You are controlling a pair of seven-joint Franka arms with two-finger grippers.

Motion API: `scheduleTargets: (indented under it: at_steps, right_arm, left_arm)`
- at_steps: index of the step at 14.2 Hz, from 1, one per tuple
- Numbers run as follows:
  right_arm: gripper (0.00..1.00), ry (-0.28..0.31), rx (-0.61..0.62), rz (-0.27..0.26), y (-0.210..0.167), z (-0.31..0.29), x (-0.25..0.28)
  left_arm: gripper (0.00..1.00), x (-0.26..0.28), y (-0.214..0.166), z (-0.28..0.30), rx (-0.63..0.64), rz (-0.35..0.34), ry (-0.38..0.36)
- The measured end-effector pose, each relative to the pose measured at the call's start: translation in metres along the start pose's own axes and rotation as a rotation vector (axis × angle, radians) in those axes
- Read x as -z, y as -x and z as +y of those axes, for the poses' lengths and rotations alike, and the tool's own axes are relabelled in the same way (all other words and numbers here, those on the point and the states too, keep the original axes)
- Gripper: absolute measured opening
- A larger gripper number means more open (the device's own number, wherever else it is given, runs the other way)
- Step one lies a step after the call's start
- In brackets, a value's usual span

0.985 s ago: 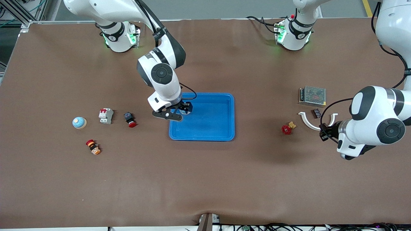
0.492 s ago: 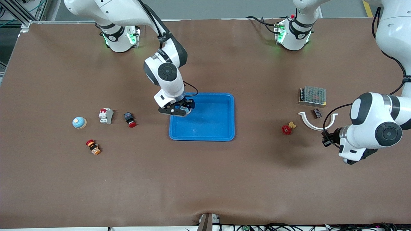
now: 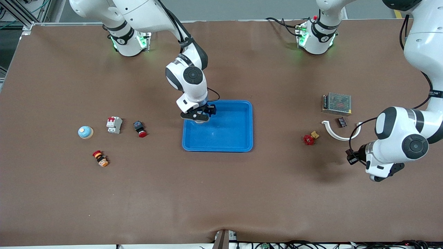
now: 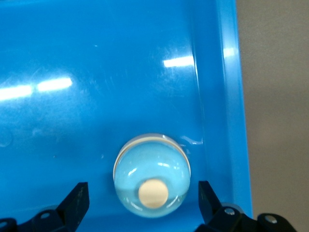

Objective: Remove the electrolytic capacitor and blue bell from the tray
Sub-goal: 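Carry the capacitor toward the arch while the right gripper reaches the second bell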

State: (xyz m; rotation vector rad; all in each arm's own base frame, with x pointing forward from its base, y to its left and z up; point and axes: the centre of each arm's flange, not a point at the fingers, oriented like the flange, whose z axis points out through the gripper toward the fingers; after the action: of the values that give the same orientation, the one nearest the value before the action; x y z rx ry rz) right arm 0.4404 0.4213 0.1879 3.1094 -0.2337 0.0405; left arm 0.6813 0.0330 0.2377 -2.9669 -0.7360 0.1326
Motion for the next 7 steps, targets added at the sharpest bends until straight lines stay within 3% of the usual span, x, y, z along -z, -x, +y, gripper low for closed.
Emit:
scheduleTargets:
  at_steps: [7]
  right_arm:
    - [1.00, -0.007, -0.010, 0.015, -0.007, 0.004, -0.007]
  left_arm:
    - [0.30, -0.033, 0.013, -0.008, 0.025, -0.039, -0.020]
